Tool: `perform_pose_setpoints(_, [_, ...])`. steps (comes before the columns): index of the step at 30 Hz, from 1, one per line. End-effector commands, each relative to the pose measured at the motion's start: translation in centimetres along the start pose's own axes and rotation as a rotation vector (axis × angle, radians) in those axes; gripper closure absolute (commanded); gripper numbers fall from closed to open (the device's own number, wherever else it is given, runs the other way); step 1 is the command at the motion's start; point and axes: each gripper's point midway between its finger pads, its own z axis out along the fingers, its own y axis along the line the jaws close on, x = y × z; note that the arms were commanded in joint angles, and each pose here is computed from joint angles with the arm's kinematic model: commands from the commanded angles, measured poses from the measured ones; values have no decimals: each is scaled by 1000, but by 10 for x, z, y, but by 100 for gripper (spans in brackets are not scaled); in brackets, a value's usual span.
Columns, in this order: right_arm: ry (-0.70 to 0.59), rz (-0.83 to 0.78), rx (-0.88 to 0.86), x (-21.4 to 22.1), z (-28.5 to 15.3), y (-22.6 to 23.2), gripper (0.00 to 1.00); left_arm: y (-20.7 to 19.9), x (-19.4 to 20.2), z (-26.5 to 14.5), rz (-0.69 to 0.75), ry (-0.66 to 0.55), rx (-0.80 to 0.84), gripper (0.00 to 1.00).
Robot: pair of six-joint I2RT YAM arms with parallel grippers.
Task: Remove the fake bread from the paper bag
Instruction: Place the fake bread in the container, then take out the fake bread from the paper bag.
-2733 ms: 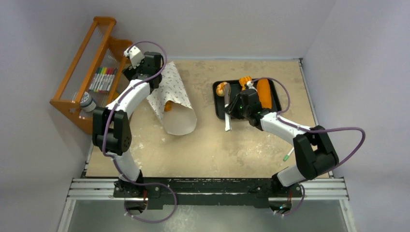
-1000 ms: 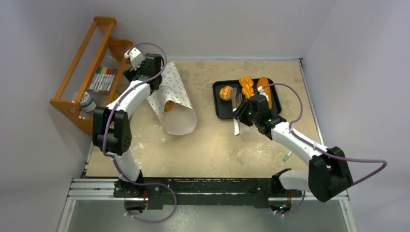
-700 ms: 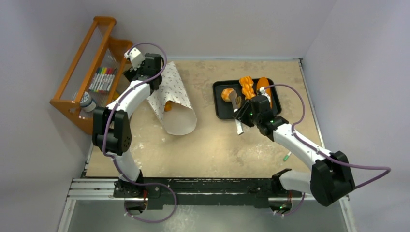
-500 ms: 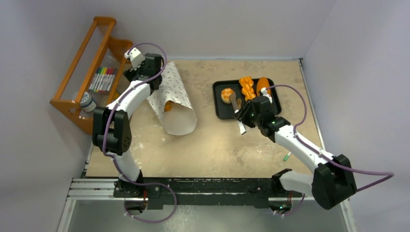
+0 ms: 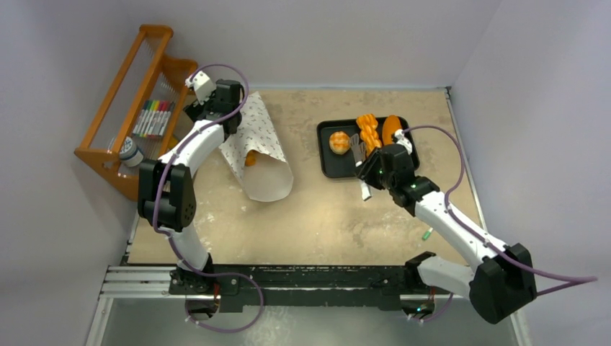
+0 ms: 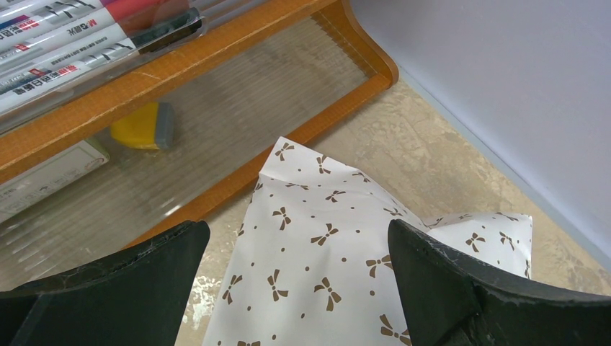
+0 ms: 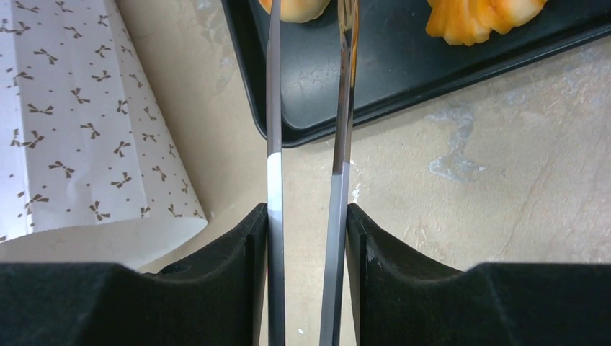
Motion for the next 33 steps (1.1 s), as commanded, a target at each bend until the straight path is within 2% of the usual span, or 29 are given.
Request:
perform_pose_setpoints(1, [-117,-40,-81,-35,-25,31,59,-5,-23,-9,-71,-49,21,0])
perform_pose_setpoints(11, [-134,-313,-154,-2,-77,107,59,0,-28,-8,-31,-63,-9,0])
perform_pose_setpoints(22, [-39,-457,-341,46,-141,135,61,-3,-30,-5,-5,-61,-19,0])
perform_pose_setpoints(33, [45,-608,-453,88,-170,155,60,-3,-34,-3,27,-72,-37,0])
